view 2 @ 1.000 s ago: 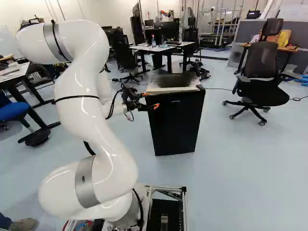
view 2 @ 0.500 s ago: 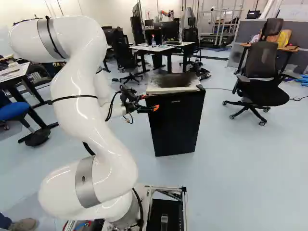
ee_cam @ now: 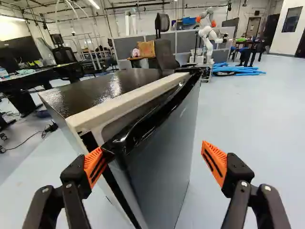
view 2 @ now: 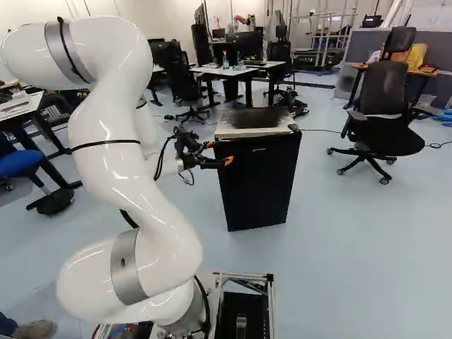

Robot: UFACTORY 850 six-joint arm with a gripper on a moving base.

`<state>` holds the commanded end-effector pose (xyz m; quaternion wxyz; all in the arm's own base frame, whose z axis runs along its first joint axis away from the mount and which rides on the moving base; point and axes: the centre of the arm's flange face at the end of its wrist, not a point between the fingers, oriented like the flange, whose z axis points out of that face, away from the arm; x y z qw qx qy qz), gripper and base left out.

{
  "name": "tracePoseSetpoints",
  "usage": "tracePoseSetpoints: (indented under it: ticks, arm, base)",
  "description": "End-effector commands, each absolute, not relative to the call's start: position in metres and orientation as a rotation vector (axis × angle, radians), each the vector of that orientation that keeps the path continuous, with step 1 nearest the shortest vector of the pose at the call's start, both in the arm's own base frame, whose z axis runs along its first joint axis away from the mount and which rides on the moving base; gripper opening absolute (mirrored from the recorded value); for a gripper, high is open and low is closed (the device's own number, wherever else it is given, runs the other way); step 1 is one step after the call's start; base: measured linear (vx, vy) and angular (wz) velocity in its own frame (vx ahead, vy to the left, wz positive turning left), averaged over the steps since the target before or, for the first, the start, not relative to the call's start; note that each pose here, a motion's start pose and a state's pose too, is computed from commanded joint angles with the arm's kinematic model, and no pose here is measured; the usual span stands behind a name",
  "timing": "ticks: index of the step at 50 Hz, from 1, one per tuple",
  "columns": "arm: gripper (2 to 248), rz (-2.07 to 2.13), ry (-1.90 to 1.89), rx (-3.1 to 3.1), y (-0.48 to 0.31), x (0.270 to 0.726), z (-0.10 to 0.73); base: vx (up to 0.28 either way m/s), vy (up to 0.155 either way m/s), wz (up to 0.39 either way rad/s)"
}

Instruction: Grab a drink from the fridge

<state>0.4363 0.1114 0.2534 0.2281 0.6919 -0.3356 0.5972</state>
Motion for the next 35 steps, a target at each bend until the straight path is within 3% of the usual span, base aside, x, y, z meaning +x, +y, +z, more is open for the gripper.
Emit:
tracePoseSetpoints:
  ticks: [35]
  arm:
    - [247, 1.614, -0.869, 1.937, 0.107, 0.398, 0.256]
  base:
    - [0.000, 0.000, 0.000]
